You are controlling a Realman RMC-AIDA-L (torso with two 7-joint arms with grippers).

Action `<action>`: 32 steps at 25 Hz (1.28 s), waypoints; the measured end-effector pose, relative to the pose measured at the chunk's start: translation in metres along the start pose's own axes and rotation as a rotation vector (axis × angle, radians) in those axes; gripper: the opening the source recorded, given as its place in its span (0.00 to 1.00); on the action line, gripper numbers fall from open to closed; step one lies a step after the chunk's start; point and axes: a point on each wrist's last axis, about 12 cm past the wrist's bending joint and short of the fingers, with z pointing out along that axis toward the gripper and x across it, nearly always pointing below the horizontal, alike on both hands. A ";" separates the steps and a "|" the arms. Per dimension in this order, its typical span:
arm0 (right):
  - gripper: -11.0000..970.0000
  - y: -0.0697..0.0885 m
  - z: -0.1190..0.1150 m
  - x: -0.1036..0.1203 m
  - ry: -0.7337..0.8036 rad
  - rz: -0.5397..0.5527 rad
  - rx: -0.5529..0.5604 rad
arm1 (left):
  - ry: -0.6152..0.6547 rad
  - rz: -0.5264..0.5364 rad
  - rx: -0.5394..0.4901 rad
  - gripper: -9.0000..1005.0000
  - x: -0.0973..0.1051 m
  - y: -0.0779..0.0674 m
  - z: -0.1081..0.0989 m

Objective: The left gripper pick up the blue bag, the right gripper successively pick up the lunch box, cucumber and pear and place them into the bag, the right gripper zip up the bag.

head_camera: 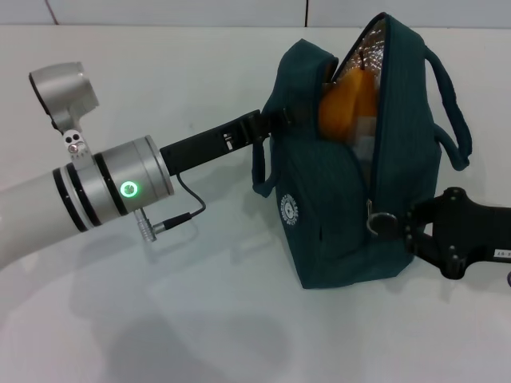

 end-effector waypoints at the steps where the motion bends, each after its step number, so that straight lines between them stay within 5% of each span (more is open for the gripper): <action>1: 0.03 0.000 0.000 -0.001 -0.005 -0.002 0.001 | 0.000 0.000 0.000 0.06 0.000 0.000 0.000; 32: 0.03 -0.006 -0.011 -0.034 -0.224 -0.112 0.054 | 0.000 0.012 0.000 0.06 0.000 0.000 -0.001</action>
